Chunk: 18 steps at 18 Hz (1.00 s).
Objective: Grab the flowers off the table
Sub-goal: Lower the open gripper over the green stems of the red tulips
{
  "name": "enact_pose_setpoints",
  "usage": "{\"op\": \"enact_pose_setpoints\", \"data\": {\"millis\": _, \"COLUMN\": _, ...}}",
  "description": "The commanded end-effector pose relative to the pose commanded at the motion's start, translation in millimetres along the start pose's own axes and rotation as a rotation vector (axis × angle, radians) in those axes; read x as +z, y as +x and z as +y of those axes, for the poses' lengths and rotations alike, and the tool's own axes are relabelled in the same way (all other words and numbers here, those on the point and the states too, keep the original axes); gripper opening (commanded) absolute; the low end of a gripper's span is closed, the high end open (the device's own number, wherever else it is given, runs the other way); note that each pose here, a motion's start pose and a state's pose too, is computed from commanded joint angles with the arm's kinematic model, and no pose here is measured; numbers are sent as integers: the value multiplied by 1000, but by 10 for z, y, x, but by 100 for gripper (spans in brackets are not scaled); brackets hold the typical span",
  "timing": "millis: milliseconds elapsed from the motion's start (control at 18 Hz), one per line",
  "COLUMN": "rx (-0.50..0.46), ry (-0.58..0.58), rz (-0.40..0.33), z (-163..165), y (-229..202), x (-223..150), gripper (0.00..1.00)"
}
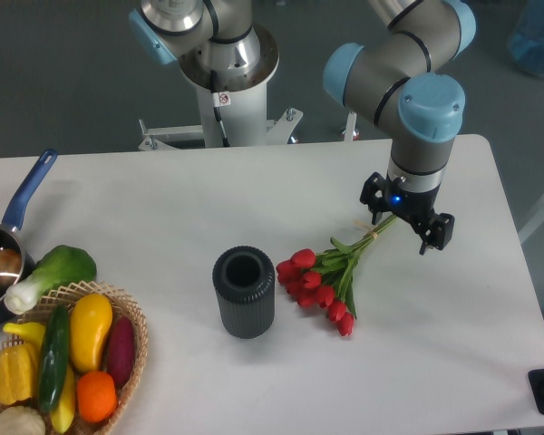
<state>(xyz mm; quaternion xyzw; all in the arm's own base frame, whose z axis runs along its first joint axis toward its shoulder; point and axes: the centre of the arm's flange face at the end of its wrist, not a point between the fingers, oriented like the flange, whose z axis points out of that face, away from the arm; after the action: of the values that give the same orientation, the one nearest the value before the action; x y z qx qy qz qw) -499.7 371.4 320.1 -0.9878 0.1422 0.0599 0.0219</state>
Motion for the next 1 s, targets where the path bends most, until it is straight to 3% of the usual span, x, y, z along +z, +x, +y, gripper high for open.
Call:
{"op": "enact_pose_setpoints", "data": {"millis": 333, "rx": -2, "ry": 2, "rz": 8, "z": 0, "y": 23, "x": 33, "gripper": 100}}
{"op": "enact_pose_setpoints", "data": {"millis": 1000, "rx": -11, "ry": -8, "rz": 123, "z": 52, "y": 409, "x": 532, "gripper": 100}}
